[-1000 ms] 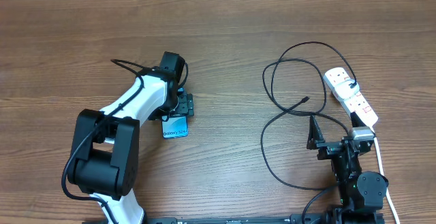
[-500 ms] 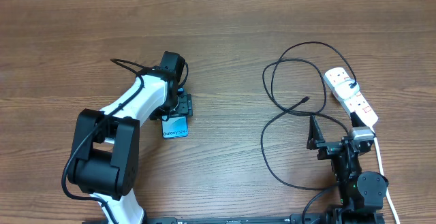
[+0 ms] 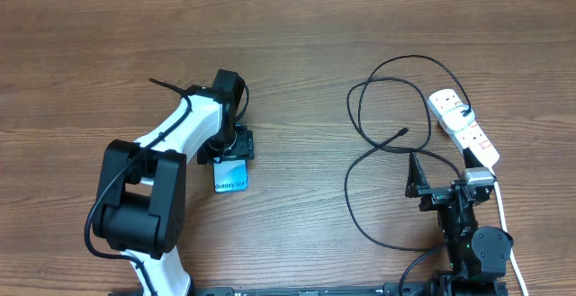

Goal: Plug charger to phone and switch on socket
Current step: 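Lift the phone with the left gripper and tilt it upright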

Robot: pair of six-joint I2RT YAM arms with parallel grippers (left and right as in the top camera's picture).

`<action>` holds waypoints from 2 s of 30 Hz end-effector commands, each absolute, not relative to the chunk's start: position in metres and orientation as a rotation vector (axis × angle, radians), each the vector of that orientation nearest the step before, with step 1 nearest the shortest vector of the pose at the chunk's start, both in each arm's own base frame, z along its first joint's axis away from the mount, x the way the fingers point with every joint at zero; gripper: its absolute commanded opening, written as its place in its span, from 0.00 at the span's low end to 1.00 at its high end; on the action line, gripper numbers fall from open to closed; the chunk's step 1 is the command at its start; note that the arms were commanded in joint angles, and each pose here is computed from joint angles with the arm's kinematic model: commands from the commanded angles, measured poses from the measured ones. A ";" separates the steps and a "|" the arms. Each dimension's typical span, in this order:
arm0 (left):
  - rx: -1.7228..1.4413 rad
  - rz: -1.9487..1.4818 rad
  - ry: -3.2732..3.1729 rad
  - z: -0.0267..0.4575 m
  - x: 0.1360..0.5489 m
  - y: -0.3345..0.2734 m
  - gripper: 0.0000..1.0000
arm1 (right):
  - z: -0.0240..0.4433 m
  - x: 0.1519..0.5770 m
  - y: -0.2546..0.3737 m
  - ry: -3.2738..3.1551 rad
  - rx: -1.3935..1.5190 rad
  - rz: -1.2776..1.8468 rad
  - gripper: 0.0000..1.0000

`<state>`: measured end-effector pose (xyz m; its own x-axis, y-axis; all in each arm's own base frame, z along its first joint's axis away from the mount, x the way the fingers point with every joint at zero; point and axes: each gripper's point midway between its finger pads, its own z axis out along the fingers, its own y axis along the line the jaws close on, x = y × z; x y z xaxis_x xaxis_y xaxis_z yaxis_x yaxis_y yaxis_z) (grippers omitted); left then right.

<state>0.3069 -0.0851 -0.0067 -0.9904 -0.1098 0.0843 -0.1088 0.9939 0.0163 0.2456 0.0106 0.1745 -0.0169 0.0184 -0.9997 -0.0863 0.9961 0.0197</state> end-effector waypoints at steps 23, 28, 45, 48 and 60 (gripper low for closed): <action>0.144 0.342 -2.827 0.041 0.312 -0.141 0.52 | 0.172 0.246 0.012 1.584 -0.060 0.088 1.00; 0.152 0.406 -2.800 0.045 0.310 -0.149 0.52 | 0.172 0.246 0.012 1.584 -0.060 0.088 1.00; 0.028 1.158 -2.435 0.115 0.289 -0.224 0.48 | 0.172 0.246 0.012 1.584 -0.060 0.088 1.00; 0.060 1.317 -2.335 0.134 0.291 -0.238 0.48 | 0.172 0.246 0.012 1.584 -0.060 0.088 1.00; 0.189 1.719 -2.008 0.195 0.308 -0.253 0.48 | 0.172 0.246 0.012 1.584 -0.060 0.088 1.00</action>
